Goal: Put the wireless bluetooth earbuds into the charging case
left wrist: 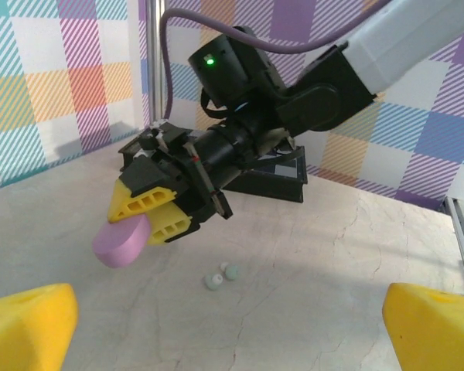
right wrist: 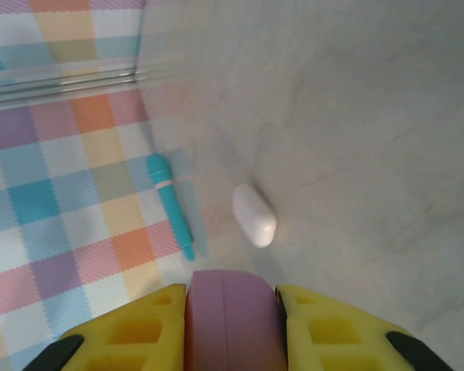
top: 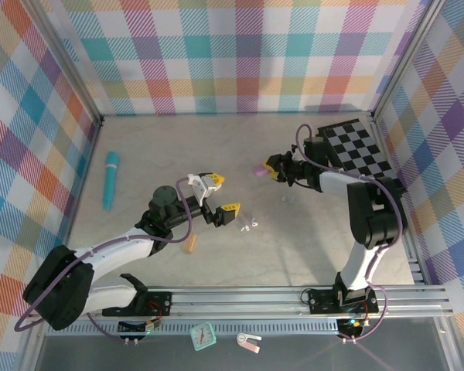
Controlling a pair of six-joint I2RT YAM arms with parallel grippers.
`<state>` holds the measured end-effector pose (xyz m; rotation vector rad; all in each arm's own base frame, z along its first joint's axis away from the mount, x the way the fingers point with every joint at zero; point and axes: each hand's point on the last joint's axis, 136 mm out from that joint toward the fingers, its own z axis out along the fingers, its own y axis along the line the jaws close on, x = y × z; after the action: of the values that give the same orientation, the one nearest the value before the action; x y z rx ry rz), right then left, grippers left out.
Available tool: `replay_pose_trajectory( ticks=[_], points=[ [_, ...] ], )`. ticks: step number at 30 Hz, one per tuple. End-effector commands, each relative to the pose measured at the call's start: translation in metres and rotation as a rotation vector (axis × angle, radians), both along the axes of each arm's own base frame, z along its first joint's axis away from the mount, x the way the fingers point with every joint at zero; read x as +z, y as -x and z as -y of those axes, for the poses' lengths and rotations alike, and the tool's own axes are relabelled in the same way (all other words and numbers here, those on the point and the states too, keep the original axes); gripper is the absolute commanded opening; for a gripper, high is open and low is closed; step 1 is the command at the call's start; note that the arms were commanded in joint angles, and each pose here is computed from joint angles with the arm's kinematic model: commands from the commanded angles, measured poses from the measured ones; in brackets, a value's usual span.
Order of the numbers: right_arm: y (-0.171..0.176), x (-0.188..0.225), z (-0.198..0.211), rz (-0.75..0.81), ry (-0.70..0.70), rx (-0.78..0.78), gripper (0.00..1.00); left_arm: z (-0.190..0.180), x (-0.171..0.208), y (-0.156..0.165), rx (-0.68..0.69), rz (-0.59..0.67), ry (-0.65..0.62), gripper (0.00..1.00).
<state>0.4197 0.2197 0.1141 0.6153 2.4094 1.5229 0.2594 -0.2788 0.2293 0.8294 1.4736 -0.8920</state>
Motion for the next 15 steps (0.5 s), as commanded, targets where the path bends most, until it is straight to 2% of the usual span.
replay_pose_trajectory(
  ticks=[1,11,15],
  points=[
    [-0.018,-0.014,0.006,0.029,0.097,0.004,0.26,0.001,-0.002,0.005,-0.008,0.010,-0.022,1.00],
    [-0.045,-0.068,0.017,-0.059,0.211,-0.019,0.27,-0.003,-0.016,-0.002,0.032,-0.066,-0.064,1.00],
    [-0.045,-0.071,0.025,-0.057,0.279,-0.021,0.34,-0.008,-0.029,-0.013,0.102,-0.126,-0.110,1.00]
  ],
)
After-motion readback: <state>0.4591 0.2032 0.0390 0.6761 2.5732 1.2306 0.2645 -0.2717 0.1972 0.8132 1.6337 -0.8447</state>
